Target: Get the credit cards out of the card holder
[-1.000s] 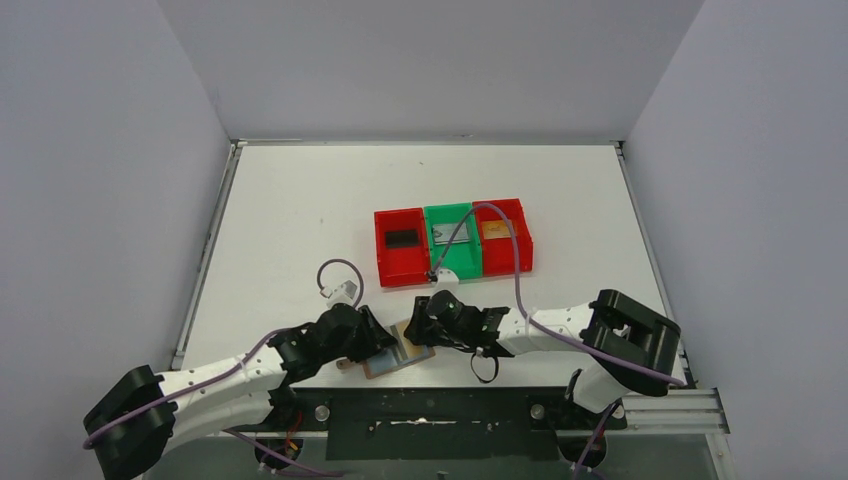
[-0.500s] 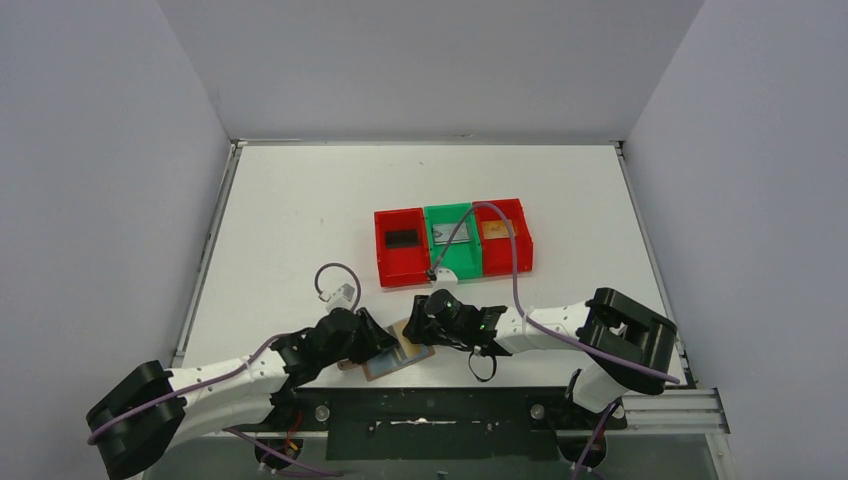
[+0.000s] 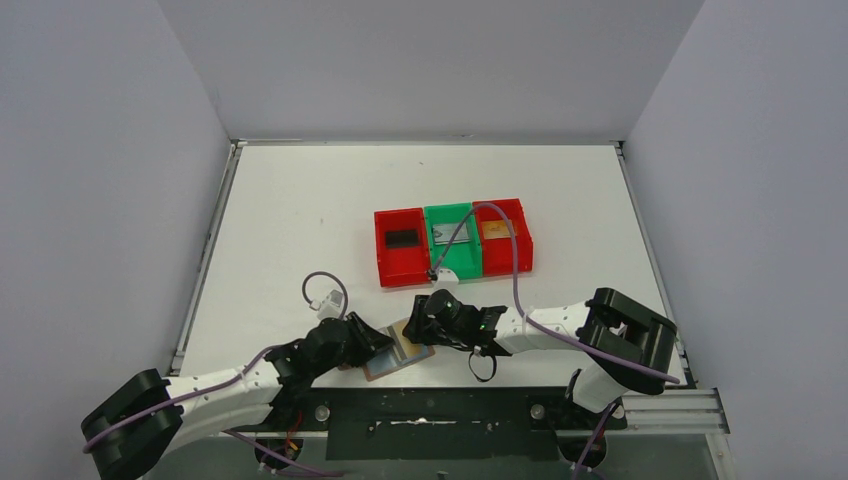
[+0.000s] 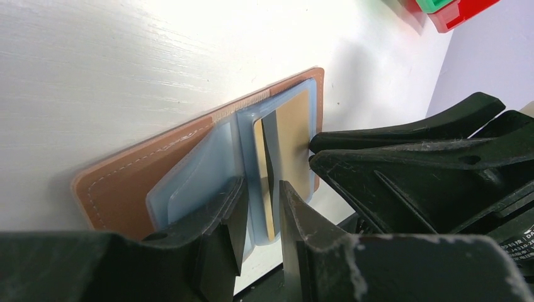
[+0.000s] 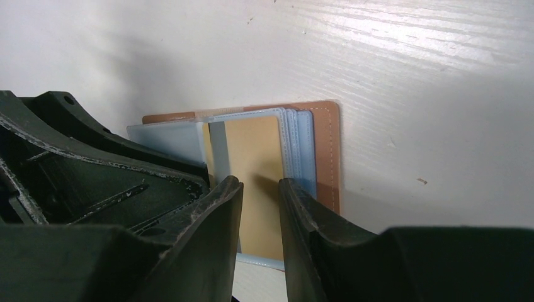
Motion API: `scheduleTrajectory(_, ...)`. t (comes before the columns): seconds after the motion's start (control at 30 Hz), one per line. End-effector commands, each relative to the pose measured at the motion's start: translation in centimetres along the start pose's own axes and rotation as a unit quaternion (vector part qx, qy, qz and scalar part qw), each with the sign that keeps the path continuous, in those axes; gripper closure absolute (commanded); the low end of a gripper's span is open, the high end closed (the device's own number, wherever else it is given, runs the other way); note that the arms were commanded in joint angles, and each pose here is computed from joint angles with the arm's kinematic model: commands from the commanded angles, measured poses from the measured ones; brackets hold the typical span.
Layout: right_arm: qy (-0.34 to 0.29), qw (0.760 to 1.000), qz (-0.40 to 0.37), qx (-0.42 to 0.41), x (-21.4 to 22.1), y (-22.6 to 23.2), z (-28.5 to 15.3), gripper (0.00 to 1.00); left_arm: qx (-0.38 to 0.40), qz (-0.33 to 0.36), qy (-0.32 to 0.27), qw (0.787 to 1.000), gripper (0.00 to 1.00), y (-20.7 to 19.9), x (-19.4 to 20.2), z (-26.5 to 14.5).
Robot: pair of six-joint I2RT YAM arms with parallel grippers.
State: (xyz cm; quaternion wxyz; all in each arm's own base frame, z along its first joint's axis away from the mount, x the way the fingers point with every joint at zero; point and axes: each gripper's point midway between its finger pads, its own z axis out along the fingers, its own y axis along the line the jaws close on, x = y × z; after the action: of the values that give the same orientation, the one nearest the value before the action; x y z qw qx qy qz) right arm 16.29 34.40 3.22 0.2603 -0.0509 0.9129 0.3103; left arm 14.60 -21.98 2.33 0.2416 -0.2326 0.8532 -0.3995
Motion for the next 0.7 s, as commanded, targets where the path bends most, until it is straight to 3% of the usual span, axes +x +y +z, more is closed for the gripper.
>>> scheduleTrajectory(0.0,-0.003,1.0,0.002,0.007,0.1,-0.4,0.1,0.7,0.024,-0.005,-0.015,1.0,0.76,-1.2,-0.7,0.2)
scheduleTrajectory(0.2,-0.004,1.0,0.004,0.007,0.1,-0.4,0.1,0.7,0.023,0.0,-0.002,1.0,0.78,-1.4,-0.2,0.6)
scheduleTrajectory(0.67,-0.009,1.0,0.011,0.026,0.1,-1.3,0.1,0.69,-0.004,-0.005,-0.007,1.0,1.0,0.3,-0.4,0.1)
